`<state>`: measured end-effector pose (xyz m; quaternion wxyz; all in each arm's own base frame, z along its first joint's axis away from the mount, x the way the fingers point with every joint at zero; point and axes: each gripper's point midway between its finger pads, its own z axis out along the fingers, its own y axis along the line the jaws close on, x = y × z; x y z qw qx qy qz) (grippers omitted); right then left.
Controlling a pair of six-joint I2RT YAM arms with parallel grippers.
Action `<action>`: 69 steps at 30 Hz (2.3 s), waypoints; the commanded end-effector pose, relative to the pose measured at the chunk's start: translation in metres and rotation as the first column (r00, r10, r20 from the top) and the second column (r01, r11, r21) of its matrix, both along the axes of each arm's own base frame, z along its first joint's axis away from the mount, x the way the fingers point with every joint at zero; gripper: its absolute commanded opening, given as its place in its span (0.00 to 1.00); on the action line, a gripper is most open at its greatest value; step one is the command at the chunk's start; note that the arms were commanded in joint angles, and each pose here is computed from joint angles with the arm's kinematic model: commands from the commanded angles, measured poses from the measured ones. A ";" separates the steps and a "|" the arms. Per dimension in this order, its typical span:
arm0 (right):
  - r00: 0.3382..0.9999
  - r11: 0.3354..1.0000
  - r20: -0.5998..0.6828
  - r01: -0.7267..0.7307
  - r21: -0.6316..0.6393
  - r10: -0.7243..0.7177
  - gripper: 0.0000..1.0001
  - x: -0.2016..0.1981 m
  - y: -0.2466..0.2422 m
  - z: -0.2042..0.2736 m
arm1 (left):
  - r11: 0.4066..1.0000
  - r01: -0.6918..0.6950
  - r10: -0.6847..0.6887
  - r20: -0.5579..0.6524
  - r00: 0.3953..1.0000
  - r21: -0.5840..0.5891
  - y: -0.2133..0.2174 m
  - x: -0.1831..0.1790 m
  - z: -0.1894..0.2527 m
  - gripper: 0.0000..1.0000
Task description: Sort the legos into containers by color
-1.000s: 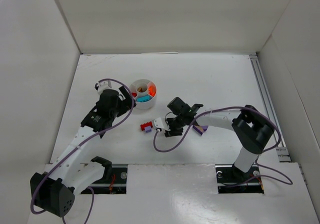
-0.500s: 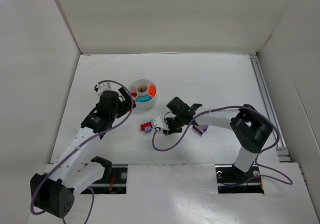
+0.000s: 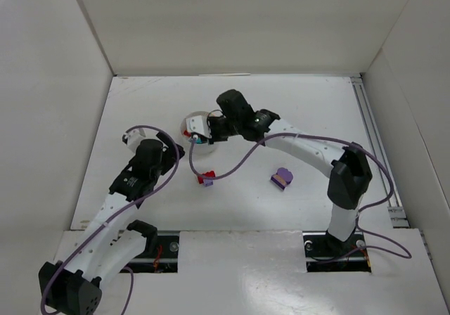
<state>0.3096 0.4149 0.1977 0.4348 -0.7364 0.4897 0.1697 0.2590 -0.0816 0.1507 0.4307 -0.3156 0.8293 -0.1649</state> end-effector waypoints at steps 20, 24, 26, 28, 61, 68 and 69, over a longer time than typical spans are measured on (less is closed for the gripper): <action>0.995 0.996 0.043 0.093 0.011 -0.093 0.20 0.078 0.081 -0.001 | 0.996 -0.075 0.076 0.010 0.997 -0.043 0.010 -0.011 0.006 1.00; 0.994 0.995 0.048 0.100 0.009 -0.101 0.25 0.082 0.083 -0.004 | 0.997 -0.059 0.059 -0.004 0.998 -0.051 0.006 -0.011 -0.001 1.00; 0.992 0.994 0.058 0.111 0.010 -0.112 0.27 0.085 0.084 -0.003 | 0.998 -0.044 0.044 -0.003 0.999 -0.047 0.004 -0.011 -0.003 1.00; 0.992 0.994 0.053 0.111 0.002 -0.111 0.27 0.088 0.086 -0.011 | 0.998 -0.032 0.032 -0.002 0.999 -0.046 0.002 -0.011 -0.005 1.00; 0.933 0.920 0.097 0.318 0.227 -0.347 0.68 0.020 -0.065 0.089 | 0.921 0.364 -0.344 0.152 0.927 -0.140 -0.068 -0.007 -0.051 0.90; 0.926 0.914 0.102 0.332 0.232 -0.362 0.68 0.002 -0.093 0.088 | 0.907 0.411 -0.386 0.212 0.898 -0.091 -0.076 0.004 -0.054 0.90; 0.926 0.913 0.105 0.331 0.238 -0.363 0.68 -0.001 -0.096 0.090 | 0.907 0.411 -0.391 0.182 0.902 -0.088 -0.077 0.003 -0.063 0.90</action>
